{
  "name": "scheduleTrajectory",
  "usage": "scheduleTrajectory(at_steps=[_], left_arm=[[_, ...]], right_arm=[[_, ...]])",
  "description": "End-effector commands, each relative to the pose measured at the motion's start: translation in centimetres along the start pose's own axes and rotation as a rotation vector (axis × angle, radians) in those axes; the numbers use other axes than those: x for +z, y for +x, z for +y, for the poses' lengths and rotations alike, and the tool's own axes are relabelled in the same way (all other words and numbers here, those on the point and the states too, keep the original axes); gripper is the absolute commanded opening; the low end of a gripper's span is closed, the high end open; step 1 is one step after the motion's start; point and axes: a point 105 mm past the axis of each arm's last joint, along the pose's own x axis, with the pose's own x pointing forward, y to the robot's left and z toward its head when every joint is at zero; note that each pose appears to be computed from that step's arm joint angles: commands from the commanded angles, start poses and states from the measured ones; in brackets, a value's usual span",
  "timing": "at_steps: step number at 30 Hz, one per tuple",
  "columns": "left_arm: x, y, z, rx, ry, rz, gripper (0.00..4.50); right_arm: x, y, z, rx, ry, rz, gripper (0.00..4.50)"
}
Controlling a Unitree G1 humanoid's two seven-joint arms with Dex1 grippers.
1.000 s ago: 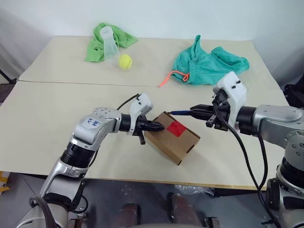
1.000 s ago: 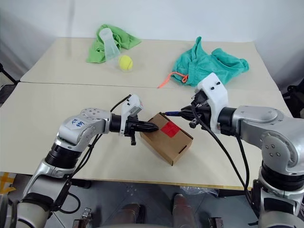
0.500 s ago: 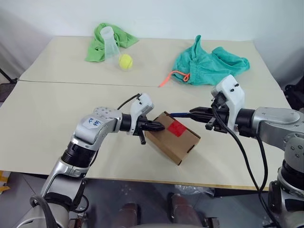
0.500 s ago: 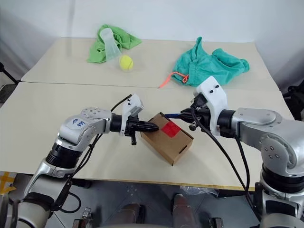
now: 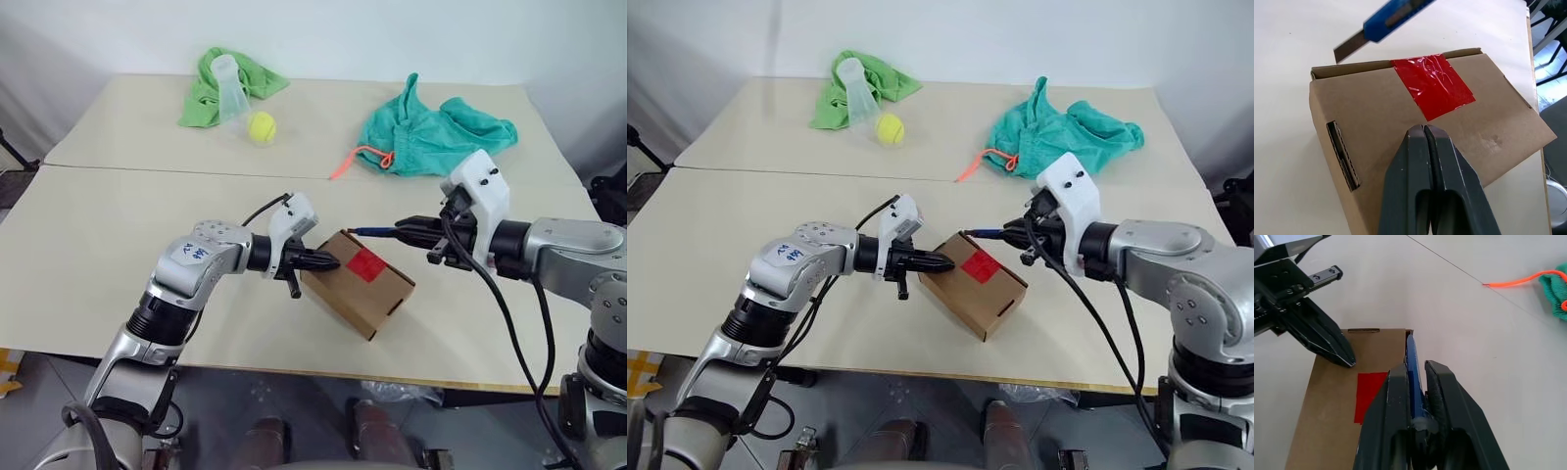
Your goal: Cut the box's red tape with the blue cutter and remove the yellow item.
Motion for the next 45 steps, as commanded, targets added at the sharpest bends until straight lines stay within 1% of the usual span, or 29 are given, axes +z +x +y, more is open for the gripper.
scheduleTrajectory(at_steps=[1, 8, 14, 21, 35, 42, 45], left_arm=[[-0.3, 0.1, -0.2, -0.005, 0.006, 0.021, 0.04], [-0.5, 0.1, -0.2, -0.007, 0.007, 0.024, 0.04], [-0.5, 0.1, -0.3, -0.009, 0.009, 0.027, 0.04], [-0.5, 0.2, -0.2, -0.010, 0.010, 0.028, 0.04], [-0.6, 0.3, -0.1, -0.004, 0.004, 0.028, 0.04], [-0.5, 0.4, 0.0, -0.003, 0.003, 0.028, 0.04], [-0.5, 0.5, 0.1, -0.001, 0.004, 0.029, 0.04]], right_arm=[[0.3, -0.4, 0.0, -0.009, -0.023, -0.016, 0.19], [0.0, -0.4, 0.6, 0.013, -0.025, -0.014, 0.19], [0.5, -0.7, 0.6, 0.008, -0.026, -0.036, 0.19], [-0.4, -0.4, 1.0, 0.025, -0.024, 0.003, 0.19], [-1.0, -0.9, 1.3, 0.047, -0.038, 0.043, 0.19], [0.1, -1.1, 1.4, 0.057, -0.059, 0.010, 0.19], [0.7, -1.2, 1.0, 0.029, -0.069, -0.012, 0.19]])
